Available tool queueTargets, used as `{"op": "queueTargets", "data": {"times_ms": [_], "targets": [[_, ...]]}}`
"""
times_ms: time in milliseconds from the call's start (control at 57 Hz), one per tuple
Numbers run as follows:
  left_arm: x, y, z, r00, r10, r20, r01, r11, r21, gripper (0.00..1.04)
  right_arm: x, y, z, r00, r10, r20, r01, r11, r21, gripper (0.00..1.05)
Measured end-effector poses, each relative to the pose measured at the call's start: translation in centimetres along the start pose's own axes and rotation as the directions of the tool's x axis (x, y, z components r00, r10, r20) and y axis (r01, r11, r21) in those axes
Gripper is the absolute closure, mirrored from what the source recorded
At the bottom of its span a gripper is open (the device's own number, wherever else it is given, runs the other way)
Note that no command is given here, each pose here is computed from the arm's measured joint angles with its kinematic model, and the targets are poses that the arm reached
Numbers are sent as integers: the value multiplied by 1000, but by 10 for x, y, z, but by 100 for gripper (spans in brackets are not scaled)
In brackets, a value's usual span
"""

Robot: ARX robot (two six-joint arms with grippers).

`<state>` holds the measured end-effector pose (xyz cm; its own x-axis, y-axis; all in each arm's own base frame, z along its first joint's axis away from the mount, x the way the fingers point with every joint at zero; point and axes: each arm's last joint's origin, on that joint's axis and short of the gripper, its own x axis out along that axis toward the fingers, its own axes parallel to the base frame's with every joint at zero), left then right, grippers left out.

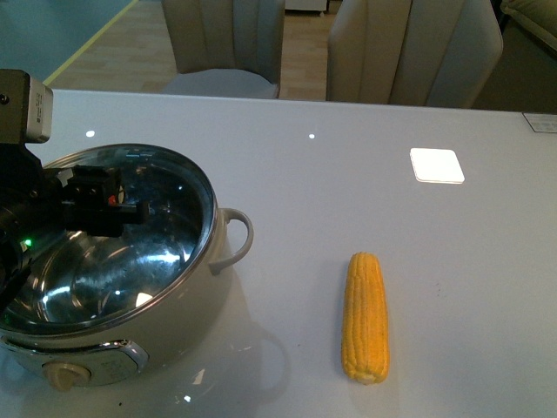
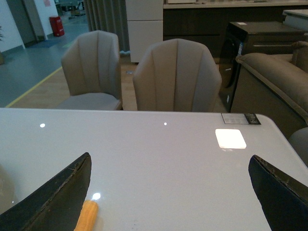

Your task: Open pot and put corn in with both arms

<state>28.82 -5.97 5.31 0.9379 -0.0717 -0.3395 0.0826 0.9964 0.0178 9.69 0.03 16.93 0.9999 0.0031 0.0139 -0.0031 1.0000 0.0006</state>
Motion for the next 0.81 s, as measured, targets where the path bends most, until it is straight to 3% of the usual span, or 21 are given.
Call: {"op": "queueTargets", "data": {"times_ms": [439, 808], "targets": [[-1, 1, 4, 1000, -1, -2, 1, 1000, 6, 62, 0, 0, 0, 1000, 0, 0, 0, 1000, 0, 9], [-8, 0, 28, 1000, -13, 17, 12, 1000, 22, 62, 0, 0, 0, 1000, 0, 0, 0, 1000, 0, 9]]}}
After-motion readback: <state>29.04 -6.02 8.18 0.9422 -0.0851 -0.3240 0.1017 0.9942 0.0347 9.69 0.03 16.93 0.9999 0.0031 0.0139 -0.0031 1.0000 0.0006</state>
